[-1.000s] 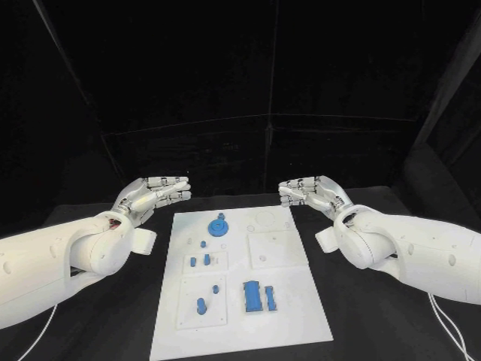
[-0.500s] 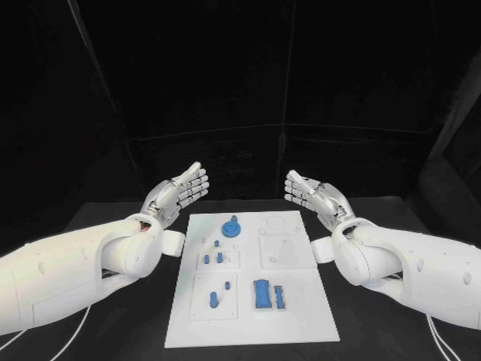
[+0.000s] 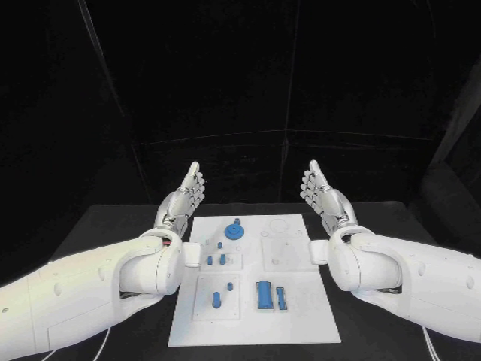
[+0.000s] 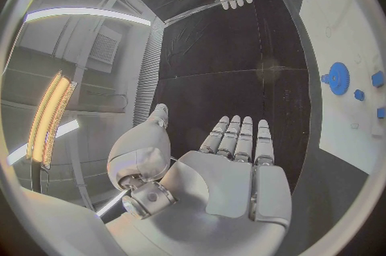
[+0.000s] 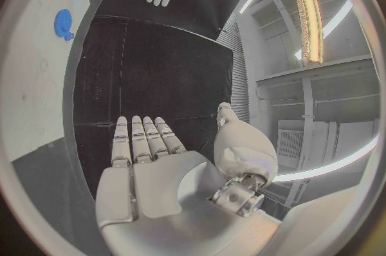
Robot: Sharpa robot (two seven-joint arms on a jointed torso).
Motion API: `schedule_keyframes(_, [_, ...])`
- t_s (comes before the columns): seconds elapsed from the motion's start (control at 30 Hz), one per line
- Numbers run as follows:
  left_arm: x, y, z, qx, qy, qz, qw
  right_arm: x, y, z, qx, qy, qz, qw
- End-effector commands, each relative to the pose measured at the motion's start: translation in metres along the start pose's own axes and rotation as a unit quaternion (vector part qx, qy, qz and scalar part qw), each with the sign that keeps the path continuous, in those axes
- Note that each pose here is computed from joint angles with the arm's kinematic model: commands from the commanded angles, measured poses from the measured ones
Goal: Assemble the parts on the task board
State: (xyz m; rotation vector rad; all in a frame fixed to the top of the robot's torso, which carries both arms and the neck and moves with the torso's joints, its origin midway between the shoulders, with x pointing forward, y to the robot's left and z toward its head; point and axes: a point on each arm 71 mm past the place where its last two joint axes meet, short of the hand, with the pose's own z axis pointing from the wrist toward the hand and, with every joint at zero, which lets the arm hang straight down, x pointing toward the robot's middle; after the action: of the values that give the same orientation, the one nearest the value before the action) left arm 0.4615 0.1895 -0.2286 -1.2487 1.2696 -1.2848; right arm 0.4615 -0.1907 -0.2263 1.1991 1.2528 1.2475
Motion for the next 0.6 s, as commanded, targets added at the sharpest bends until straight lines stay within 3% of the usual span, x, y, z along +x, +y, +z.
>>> schedule_keyframes(0.03, [-0.0027,-0.0046,-0.0002,0.022,-0.028,0.024,0.999,-0.0017,0.0022,0.0001,-0.006,-0.017,0.001,1.000])
schedule_keyframes(0.6, [-0.0027,-0.0046,-0.0002,0.022,-0.028,0.024,0.999,-0.0017,0.0022,0.0001,-0.006,-0.017,0.001,1.000])
